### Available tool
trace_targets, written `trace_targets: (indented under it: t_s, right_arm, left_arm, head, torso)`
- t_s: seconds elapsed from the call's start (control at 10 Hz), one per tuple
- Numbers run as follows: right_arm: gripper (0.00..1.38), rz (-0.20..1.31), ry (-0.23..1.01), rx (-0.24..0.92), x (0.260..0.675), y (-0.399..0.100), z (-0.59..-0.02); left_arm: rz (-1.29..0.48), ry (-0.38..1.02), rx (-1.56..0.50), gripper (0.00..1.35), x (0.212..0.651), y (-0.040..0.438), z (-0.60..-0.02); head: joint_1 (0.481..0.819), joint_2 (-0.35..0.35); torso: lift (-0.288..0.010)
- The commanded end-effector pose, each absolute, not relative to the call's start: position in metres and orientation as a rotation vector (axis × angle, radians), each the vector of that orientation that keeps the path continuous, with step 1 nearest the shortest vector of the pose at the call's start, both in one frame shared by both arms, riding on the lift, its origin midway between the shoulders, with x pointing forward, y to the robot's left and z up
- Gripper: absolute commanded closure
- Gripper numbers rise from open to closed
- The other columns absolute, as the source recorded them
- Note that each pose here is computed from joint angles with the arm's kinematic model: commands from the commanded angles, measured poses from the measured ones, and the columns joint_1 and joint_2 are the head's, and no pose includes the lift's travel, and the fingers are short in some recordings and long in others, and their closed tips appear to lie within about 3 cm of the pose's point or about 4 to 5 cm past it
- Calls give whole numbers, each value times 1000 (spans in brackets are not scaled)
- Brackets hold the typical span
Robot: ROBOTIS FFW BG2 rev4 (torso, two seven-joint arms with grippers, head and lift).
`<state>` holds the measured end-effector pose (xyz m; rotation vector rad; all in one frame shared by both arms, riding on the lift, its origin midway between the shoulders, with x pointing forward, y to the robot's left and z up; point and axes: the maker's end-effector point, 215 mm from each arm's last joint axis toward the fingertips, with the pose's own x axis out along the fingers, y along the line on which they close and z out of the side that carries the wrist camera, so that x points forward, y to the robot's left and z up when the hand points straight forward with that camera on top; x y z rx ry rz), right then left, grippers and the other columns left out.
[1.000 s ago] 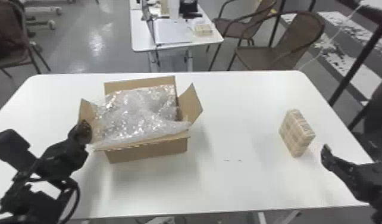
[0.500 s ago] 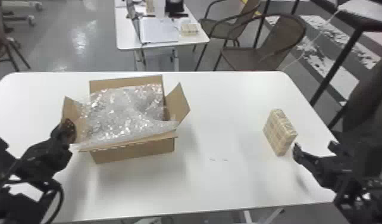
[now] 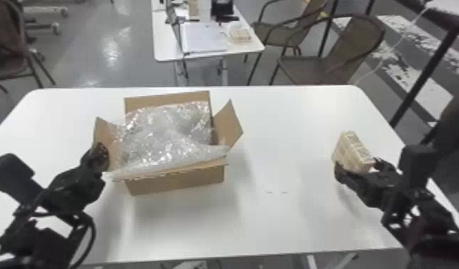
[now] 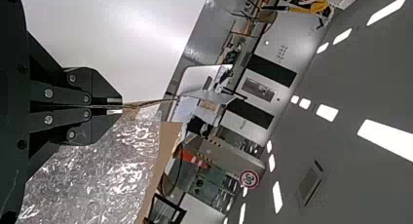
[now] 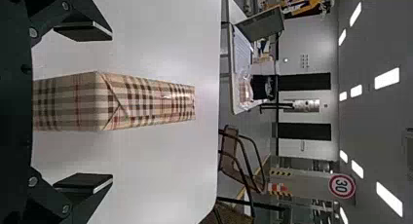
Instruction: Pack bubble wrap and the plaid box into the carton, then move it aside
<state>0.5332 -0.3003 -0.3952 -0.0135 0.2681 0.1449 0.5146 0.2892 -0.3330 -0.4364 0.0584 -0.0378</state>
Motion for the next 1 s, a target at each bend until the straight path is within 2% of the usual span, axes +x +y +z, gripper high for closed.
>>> trace_targets:
  t_s: [0.0, 0.1, 0.2, 0.4, 0.5, 0.7, 0.9]
  right_arm:
    - [285, 165, 279, 2, 541, -288, -402]
    - [533, 179, 281, 16, 545, -281, -405]
    - [881, 188, 280, 20, 546, -276, -404]
    - [952, 198, 284, 36, 546, -271, -404]
    - [1042, 199, 303, 46, 544, -270, -406]
    - [1041, 217, 275, 76, 541, -264, -393]
    - [1041, 274, 182, 142, 541, -239, -340]
  left_arm:
    - [-38, 59, -439, 1211, 515, 289, -334]
    - [-38, 59, -440, 1211, 515, 289, -334]
    - [-39, 60, -441, 1211, 515, 288, -334]
    - [-38, 58, -442, 1211, 515, 288, -334]
    - [-38, 56, -442, 1211, 515, 289, -334]
    - [-39, 57, -442, 1211, 515, 288, -334]
    - [-39, 60, -443, 1211, 515, 288, -335]
  head:
    - [695, -13]
    - [695, -8]
    - [695, 1]
    - [695, 13]
    - [695, 16]
    - [695, 19]
    - [695, 28]
  torso:
    - [-166]
    - [-166]
    - [-166]
    - [-166]
    - [-166]
    - [-166]
    - [-166]
